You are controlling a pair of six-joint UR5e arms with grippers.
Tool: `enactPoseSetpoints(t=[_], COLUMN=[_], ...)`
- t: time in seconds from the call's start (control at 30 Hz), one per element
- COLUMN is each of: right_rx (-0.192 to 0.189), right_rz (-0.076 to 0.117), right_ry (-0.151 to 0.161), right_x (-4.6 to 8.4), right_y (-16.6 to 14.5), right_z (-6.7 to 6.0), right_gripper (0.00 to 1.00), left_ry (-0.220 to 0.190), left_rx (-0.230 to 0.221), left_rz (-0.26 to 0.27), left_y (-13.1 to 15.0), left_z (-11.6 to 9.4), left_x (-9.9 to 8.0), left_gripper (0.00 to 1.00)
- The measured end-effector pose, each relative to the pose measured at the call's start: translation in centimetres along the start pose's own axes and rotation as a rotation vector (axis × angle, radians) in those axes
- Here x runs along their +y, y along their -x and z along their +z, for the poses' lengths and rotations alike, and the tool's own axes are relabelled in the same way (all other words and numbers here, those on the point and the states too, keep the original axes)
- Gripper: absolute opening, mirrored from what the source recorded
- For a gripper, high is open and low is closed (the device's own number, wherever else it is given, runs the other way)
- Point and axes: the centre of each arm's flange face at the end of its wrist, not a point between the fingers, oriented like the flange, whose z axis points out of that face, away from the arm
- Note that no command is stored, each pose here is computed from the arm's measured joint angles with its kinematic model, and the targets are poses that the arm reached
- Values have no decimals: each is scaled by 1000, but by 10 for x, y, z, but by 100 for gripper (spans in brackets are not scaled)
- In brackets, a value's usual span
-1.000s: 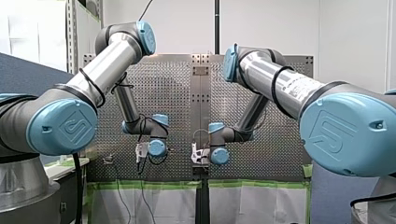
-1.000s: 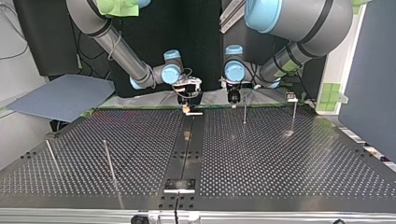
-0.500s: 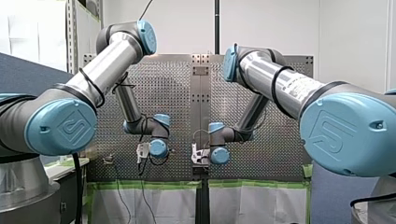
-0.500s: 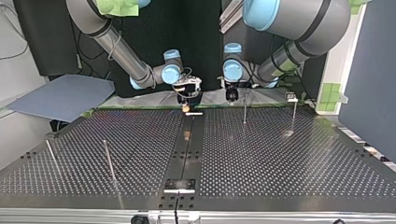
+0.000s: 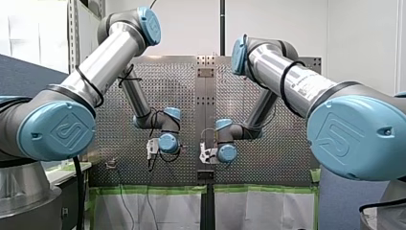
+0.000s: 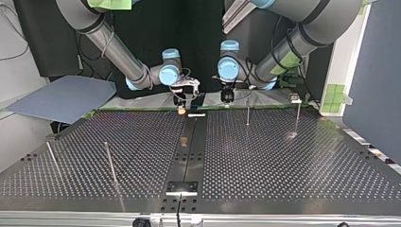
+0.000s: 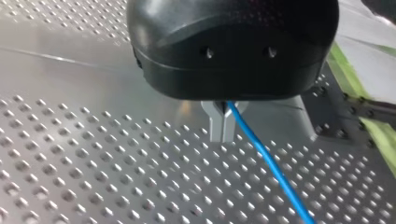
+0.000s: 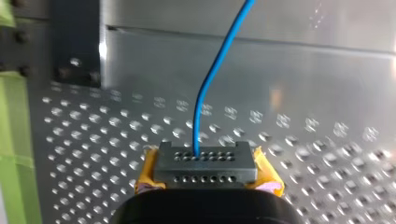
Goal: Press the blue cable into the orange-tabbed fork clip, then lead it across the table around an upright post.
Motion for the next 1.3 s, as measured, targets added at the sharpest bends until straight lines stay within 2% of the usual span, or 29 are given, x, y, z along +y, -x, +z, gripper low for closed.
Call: enactPoseSetpoints(t=[0.07,0.17,0.4,0.7,0.93,1.3], right_rx=[12,13,-5,14,49,123], right_rz=[14,23,26,34,44,87], right_ry=[4,8,12,8,3,-24], right_x=[4,8,10,10,10,9], right_y=[-6,-14,-31,-72,-108,-165], right_z=[-3,-9,-26,-36,-43,-55], right_gripper=[0,0,0,0,0,0], left_ry=[-3,-6,-18,-37,-44,-57], left_rx=[-3,-10,-22,-68,-117,-201], left_rz=[0,-2,-5,-22,-43,-81], left_y=[9,23,49,90,125,178], left_z=[-6,-14,-28,-44,-54,-70], left_x=[-5,-11,-21,-28,-29,-29], left_gripper=[0,0,0,0,0,0])
